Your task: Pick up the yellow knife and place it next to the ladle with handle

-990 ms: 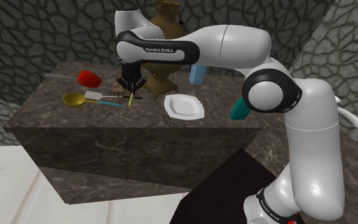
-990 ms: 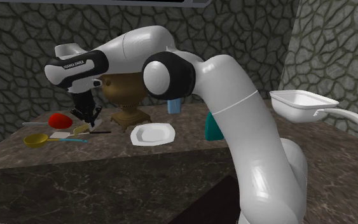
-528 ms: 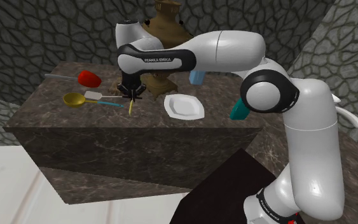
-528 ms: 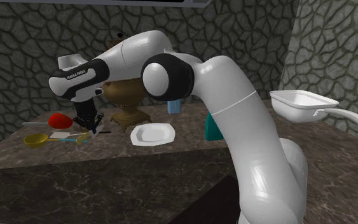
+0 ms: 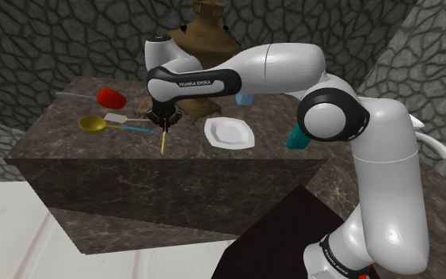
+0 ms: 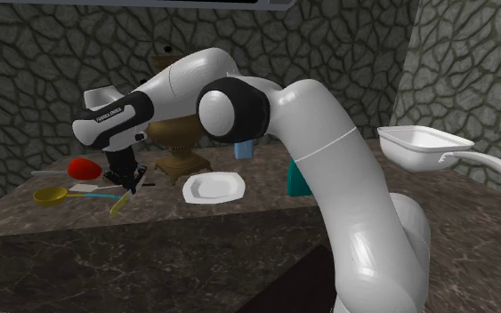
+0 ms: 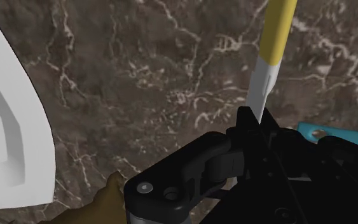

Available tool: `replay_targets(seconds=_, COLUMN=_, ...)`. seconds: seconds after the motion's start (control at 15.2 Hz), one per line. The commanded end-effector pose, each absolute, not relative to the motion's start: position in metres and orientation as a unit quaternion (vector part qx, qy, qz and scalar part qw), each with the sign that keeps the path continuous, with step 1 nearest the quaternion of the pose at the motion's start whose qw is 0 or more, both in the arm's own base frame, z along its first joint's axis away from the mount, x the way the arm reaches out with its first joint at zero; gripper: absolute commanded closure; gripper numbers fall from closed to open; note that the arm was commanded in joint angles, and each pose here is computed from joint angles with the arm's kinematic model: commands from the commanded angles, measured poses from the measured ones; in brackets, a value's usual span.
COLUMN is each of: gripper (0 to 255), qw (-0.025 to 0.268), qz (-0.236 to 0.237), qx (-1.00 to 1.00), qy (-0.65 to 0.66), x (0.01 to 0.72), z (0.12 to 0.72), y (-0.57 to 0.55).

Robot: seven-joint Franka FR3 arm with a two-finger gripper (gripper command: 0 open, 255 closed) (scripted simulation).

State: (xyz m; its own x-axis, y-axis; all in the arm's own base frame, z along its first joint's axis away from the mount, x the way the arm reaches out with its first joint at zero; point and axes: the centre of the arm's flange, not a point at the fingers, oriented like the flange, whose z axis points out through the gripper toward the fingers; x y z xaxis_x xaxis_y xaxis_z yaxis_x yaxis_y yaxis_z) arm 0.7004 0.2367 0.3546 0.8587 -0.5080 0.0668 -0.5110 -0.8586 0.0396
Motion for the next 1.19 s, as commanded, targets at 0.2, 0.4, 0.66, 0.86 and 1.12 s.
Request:
replay_targets(seconds=0.2, gripper=255, qw=0.028, qz=0.027, qx=0.964, qy=-0.264, x=0.700, z=0.354, y=0.236)
replay_targets(seconds=0.4, gripper=0, qw=0.028, qz=0.027, qx=0.964, qy=-0.264, x=0.700, z=0.354, y=0.236)
replay_targets(seconds=0.66, gripper=0, qw=0.028, qz=0.027, qx=0.964, qy=-0.264, x=0.700, z=0.367, y=0.237)
replay_targets(seconds=0.86, gripper=0, qw=0.028, qz=0.027, qx=0.964, qy=-0.264, x=0.698, z=0.404, y=0.240)
replay_targets(seconds=1.12, gripper=0, qw=0.028, qz=0.027, qx=0.964, qy=-0.264, x=0.698, z=0.404, y=0.240)
